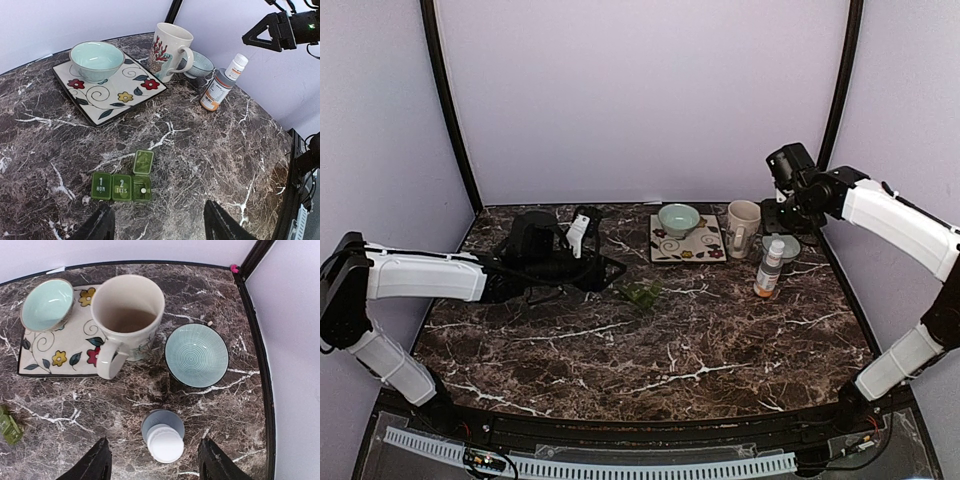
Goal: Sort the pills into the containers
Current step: Place the pill bottle on the pill bottle, then adjust the pill container at the center of the board.
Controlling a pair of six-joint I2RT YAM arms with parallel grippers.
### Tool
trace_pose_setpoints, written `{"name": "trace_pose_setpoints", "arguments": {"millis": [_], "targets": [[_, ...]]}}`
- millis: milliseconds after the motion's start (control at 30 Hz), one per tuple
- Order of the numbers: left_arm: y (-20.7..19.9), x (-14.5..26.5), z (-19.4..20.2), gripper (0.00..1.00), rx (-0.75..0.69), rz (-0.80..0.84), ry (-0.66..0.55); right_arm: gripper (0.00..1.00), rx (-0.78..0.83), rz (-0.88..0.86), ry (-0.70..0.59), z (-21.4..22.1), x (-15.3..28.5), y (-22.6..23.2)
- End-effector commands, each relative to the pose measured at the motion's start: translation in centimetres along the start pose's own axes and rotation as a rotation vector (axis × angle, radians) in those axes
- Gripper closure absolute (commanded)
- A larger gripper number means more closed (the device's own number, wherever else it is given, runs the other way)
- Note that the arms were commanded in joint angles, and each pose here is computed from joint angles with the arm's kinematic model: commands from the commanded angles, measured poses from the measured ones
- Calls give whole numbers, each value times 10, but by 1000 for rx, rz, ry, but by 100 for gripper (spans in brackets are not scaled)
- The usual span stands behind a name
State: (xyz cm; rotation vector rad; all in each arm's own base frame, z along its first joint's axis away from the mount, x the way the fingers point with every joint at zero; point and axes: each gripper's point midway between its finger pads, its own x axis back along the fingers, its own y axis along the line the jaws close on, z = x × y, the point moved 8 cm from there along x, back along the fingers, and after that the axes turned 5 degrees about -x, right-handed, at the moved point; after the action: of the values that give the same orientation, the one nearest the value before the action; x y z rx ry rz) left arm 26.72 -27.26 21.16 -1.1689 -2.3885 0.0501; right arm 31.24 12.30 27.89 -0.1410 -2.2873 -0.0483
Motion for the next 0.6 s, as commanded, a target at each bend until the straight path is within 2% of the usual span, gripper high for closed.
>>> {"name": "trace_pose_setpoints", "arguments": {"millis": [0,233,400,567], "targets": [[4,1,-6,37,76,42,-21,40,12,-28,-150,-22,35,15],[14,-7,6,40,159,64,18,45,75,-150,-222,-19,57,59],[21,-17,18,41,226,93,61,58,98,-258,-151,5,36,92],[31,-26,29,44,313,127,100,67,100,-361,-65,33,9,121]]}}
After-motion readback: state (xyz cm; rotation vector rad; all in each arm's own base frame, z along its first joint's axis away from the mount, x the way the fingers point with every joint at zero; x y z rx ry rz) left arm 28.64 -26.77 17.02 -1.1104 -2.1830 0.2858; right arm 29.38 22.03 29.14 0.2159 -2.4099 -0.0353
